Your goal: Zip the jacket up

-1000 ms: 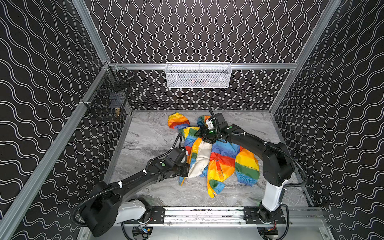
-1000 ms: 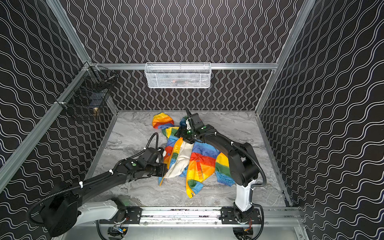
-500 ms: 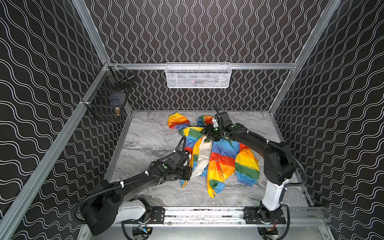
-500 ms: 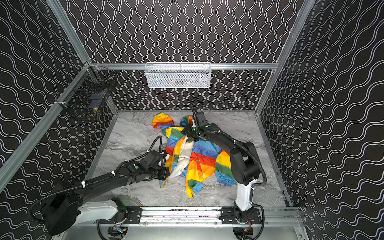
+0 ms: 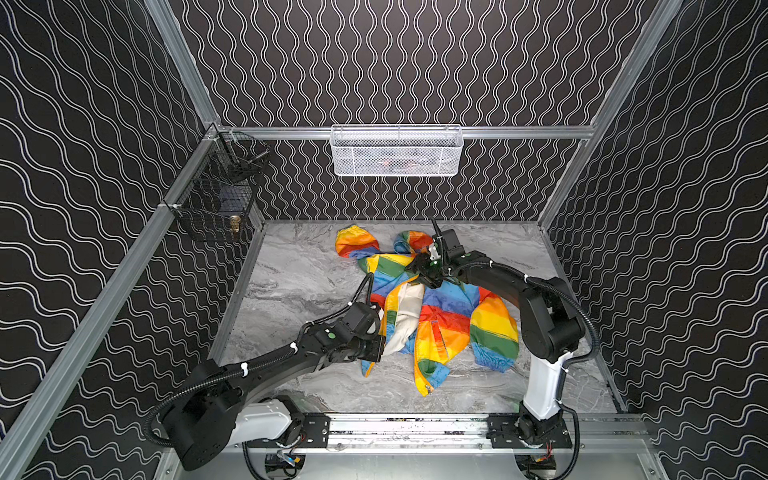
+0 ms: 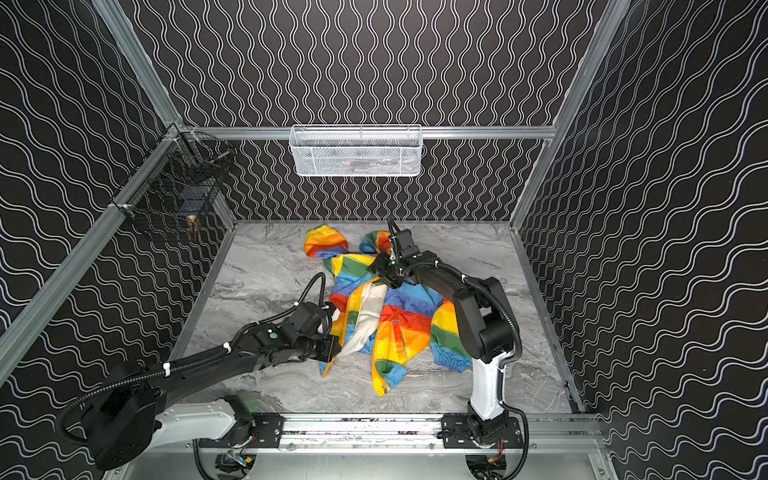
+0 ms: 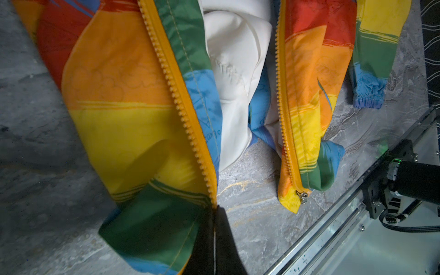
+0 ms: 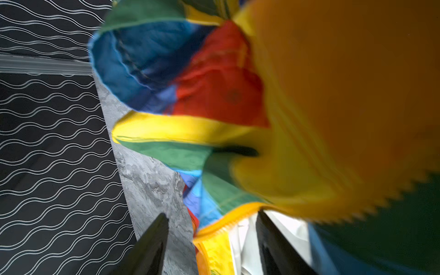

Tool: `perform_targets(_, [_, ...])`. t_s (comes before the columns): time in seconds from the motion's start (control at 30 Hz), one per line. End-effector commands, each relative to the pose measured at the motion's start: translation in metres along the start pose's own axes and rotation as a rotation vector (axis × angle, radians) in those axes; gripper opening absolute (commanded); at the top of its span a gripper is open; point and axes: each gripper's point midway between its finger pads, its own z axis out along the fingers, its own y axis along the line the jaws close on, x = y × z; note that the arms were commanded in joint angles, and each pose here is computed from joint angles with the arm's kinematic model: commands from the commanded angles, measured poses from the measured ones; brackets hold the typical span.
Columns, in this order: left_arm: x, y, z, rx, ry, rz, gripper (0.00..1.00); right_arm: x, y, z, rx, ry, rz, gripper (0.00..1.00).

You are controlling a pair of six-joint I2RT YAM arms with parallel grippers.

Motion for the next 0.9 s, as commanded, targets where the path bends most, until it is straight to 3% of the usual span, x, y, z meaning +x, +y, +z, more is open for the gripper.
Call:
perform_targets(0.0, [-0.004,-0.001,0.001,0.003,-0.018,0.006,0.0,-0.001,0.015,-0.01,-0.068,-0.026,0.003,0.63])
perform_targets(0.23, [-0.004,-0.003,0.0,0.002,-0.009,0.02,0.0,-0.002,0.013,-0.008,-0.078,-0.031,0.016,0.61])
perform_targets(0.47, [-0.001,-0.002,-0.005,0.006,-0.009,0.016,0.0,-0.029,0.006,0.007,-0.033,-0.062,0.011,0.49])
perform_targets(0.6, [0.002,-0.002,-0.005,0.012,-0.002,0.017,0.0,-0.041,0.008,0.002,-0.015,-0.104,-0.025,0.38])
perform_targets(0.77, [0.006,-0.003,0.001,0.021,0.016,0.013,0.0,-0.051,0.033,-0.005,-0.051,-0.111,-0.121,0.12])
perform_targets(0.87, [0.005,-0.006,0.002,0.025,0.016,0.019,0.0,-0.054,0.052,-0.006,-0.092,-0.082,-0.191,0.04])
